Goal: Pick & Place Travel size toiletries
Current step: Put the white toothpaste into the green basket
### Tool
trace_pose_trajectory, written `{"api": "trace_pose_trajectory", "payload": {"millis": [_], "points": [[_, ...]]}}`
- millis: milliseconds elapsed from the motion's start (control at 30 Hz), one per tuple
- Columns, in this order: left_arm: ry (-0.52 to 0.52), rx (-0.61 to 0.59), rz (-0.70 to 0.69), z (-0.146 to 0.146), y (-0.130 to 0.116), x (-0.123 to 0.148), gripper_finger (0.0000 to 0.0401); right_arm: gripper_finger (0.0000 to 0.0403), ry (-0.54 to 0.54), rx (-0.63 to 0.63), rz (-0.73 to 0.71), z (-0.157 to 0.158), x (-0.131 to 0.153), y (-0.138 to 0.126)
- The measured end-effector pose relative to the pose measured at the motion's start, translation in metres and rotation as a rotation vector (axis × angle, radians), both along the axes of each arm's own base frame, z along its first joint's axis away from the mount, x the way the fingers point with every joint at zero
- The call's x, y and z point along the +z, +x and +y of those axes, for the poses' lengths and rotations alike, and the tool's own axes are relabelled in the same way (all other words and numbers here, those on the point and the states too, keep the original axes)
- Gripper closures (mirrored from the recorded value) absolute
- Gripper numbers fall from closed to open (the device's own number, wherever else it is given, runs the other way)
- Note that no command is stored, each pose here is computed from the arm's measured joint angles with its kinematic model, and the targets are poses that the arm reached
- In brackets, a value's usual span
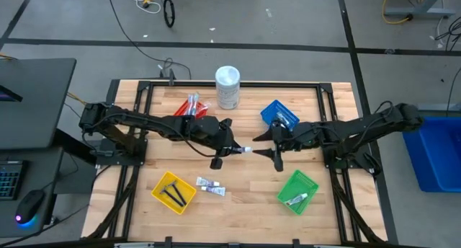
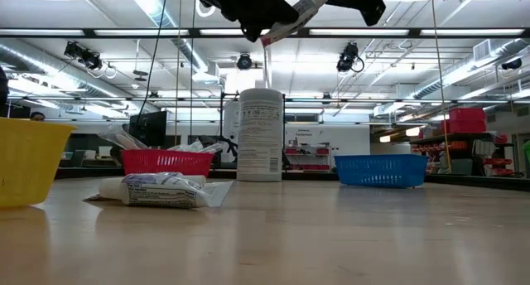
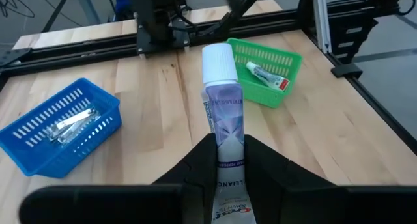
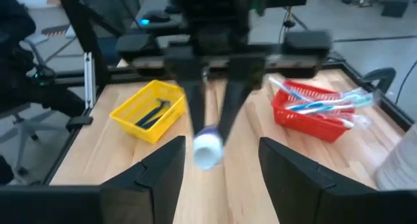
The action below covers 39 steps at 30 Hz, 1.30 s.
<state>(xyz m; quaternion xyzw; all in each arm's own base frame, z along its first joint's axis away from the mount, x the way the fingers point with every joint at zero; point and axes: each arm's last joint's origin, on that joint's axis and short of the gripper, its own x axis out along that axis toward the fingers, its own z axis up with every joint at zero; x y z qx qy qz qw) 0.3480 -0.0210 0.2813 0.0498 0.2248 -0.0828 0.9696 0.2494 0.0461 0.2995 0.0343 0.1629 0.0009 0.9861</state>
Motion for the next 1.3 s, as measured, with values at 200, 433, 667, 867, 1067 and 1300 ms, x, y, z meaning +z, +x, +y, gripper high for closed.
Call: {"api": "trace_pose_trajectory", "payload": {"millis": [200, 433, 667, 867, 1067, 1300], "points": [[-0.003, 0.009, -0.012, 0.002, 0.001, 0.001, 0.0327, 0.0199, -0.035, 0.032, 0.031, 0.008, -0.008, 0.005], [-0.007, 0.013, -0.015, 0.003, 0.001, 0.001, 0.0327, 0.0198, -0.061, -0.021, 0.044, 0.008, -0.013, 0.009], [-0.011, 0.015, -0.014, 0.003, 0.001, 0.001, 0.0327, 0.0224, -0.070, -0.024, 0.018, 0.008, -0.010, 0.010], [-0.011, 0.015, -0.014, 0.003, 0.001, 0.001, 0.0327, 0.0246, -0.070, 0.009, 0.002, 0.011, -0.015, 0.019], [-0.025, 0.017, -0.009, 0.003, 0.001, 0.000, 0.0327, 0.0269, -0.075, 0.028, 0.000, 0.012, -0.019, 0.024], [-0.024, 0.018, -0.010, 0.003, 0.001, 0.001, 0.0327, 0.0303, -0.073, 0.029, -0.005, 0.012, -0.016, 0.021]]}}
